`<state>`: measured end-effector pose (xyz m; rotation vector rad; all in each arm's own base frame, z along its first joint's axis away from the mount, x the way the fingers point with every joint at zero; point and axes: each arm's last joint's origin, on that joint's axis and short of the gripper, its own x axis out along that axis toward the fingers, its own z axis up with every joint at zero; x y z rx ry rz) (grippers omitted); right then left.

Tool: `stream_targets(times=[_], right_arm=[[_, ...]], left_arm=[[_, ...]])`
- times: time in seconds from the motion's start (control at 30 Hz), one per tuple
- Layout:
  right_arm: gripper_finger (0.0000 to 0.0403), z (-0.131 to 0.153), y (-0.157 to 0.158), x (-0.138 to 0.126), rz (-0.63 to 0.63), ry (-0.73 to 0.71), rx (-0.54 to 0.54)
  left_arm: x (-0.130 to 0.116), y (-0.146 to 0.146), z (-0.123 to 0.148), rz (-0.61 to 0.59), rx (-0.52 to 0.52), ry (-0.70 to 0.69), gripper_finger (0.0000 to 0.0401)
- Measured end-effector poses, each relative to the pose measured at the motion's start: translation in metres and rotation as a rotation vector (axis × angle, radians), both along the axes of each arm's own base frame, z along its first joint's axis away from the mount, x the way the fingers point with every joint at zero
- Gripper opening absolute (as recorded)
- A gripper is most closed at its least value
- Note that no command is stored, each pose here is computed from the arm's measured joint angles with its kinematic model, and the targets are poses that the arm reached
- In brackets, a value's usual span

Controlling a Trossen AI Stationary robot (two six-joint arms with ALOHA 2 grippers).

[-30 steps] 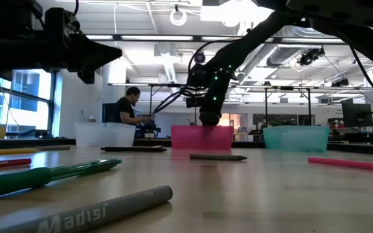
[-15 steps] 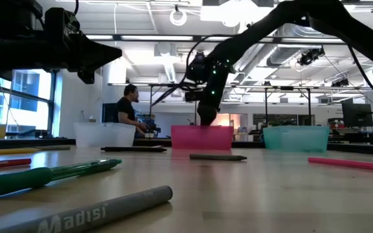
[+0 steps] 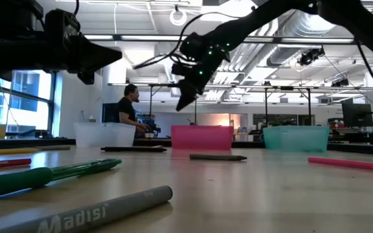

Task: Sort crayons/erasers/pens/pencils in bins
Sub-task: Put the bottom red pencil into the blue bin

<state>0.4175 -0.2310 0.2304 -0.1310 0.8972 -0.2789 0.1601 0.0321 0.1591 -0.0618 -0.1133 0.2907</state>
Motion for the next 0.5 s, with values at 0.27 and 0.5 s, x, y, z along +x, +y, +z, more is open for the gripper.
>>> stream_targets(times=[0.27,0.5], right_arm=[[0.0001,-0.005,0.039,-0.022,-0.068,-0.327,-0.064],[0.0,0.0,0.089,-0.073,-0.117,-0.501,-0.114]], left_arm=[[0.0,0.0,-0.001,-0.001,-0.002,0.006,0.0],[0.0,0.0,-0.001,-0.01,-0.002,0.006,0.0]])
